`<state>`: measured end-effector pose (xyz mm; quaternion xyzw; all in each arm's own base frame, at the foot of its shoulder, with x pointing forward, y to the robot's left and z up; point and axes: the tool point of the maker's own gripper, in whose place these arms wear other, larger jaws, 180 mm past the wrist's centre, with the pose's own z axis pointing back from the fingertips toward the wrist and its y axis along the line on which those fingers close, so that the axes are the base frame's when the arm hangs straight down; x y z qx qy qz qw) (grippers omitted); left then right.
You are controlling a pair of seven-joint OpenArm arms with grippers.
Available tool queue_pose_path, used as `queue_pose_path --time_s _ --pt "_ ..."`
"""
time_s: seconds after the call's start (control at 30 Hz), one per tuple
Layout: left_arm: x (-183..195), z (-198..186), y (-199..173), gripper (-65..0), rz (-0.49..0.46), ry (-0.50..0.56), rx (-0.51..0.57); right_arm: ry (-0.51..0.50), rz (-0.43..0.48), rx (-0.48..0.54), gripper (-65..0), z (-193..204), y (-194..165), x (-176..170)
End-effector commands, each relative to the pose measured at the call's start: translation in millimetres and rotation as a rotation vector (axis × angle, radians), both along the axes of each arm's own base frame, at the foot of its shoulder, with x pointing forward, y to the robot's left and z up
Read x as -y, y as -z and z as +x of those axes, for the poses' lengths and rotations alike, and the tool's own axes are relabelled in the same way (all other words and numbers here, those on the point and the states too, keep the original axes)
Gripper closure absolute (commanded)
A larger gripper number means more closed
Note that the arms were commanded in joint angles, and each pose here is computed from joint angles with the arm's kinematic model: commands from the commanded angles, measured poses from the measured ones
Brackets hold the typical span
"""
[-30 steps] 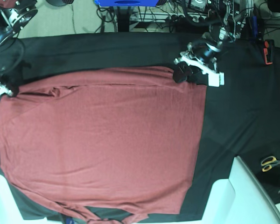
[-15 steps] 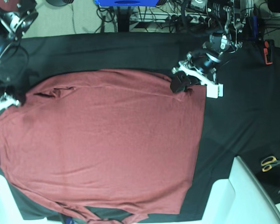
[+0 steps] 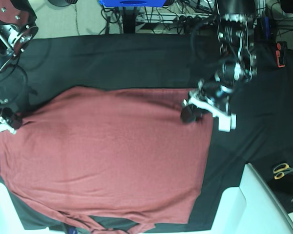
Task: Fold the T-shirt properly
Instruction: 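Lift the pinched edge and fold it inward over the shirt body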
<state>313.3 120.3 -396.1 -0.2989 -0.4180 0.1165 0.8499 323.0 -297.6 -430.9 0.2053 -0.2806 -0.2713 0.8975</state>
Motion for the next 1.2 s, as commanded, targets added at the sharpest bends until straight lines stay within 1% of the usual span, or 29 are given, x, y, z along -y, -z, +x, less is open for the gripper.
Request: queue_pose_path --time_s 0.0,0.07,0.17,0.3,0.4,0.67,0.77,0.87,1.0,1.17 --pt "-1 13 -14 0.0 -0.015 -0.008 0.052 0.02 -0.021 0.062 -0.2 15 -19 12" --pt "-1 19 -14 0.0 -0.019 -0.01 0.052 0.04 -0.014 0.055 -0.2 15 -18 12" --pt "-2 26 -8 0.0 -0.028 -0.016 0.036 0.084 -0.019 0.074 -0.2 20 -18 18" --pt "-3 31 -2 0.0 -0.034 -0.023 0.02 0.107 0.018 0.067 -0.2 23 -6 14" --pt "-2 37 -3 0.0 -0.041 -0.025 0.025 0.127 0.049 0.058 -0.2 23 5 10" --pt "-3 59 -9 0.0 -0.049 -0.03 0.039 0.173 0.031 0.11 -0.2 30 4 15" --pt "-3 65 -9 0.0 -0.055 -0.033 0.037 0.178 0.026 0.133 -0.2 38 -2 16" --pt "-3 72 -11 0.0 -0.06 -0.033 0.04 0.178 0.034 0.133 -0.2 41 -2 16" --pt "16 82 -10 0.0 -0.066 0.013 0.033 0.183 0.05 0.134 -0.2 44 -2 13" --pt "39 92 -10 0.0 -0.064 0.045 0.07 0.187 0.052 0.136 -0.2 44 -2 13"
